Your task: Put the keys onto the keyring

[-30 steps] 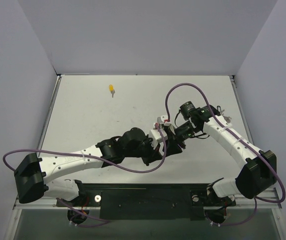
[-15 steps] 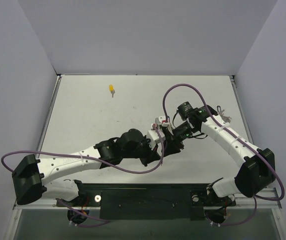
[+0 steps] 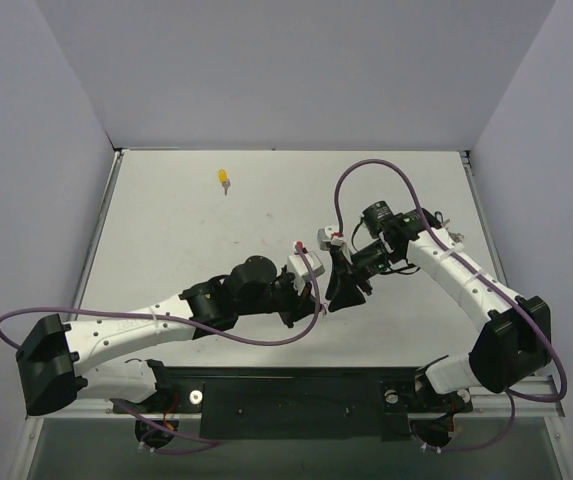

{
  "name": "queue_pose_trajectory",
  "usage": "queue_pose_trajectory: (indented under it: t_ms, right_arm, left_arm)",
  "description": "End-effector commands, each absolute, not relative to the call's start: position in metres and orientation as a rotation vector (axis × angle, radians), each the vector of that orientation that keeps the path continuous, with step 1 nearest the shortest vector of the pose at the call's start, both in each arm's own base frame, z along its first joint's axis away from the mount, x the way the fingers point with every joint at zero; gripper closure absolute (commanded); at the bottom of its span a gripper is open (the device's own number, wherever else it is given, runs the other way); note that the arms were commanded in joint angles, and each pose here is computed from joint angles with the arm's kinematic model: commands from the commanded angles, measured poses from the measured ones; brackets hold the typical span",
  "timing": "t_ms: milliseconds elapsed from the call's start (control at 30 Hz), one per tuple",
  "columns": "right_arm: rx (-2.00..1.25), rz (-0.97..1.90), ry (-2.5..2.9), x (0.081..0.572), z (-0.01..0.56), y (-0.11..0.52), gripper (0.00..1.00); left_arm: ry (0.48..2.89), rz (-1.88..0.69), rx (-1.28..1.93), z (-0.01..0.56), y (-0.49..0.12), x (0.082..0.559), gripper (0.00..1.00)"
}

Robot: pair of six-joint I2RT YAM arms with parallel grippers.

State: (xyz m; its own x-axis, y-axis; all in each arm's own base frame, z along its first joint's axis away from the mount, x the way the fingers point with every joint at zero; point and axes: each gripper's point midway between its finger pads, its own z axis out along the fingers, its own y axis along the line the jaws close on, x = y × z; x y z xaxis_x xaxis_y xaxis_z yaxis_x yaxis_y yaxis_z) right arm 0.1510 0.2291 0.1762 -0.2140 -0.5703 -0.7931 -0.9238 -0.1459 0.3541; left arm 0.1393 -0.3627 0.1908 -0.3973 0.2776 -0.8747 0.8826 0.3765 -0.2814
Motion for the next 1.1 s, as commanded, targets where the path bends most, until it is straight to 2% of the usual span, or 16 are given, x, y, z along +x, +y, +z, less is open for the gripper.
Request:
queue_pose_trajectory:
  t_ms: [0,367,1067]
  right_arm:
    - [-1.620,1.393,1.740,0.1414,0.1877,0.2267,0.66]
    - [-1.649,1.403,1.727,0.1365,0.1868,0.2294,0.69]
    - [-1.658,1.414,1.710,0.1327,0.1899,0.2295,0.87]
  left_arm:
    - [1.783,-1.049,0.944,0.2190,-0.3683,0.1460,1.00]
    - [1.780,-1.063,0.943,0.2218,-0.3739,0.1472,1.00]
    - [1.807,-1.063,0.949,0.2151,-0.3757,0.1466,1.00]
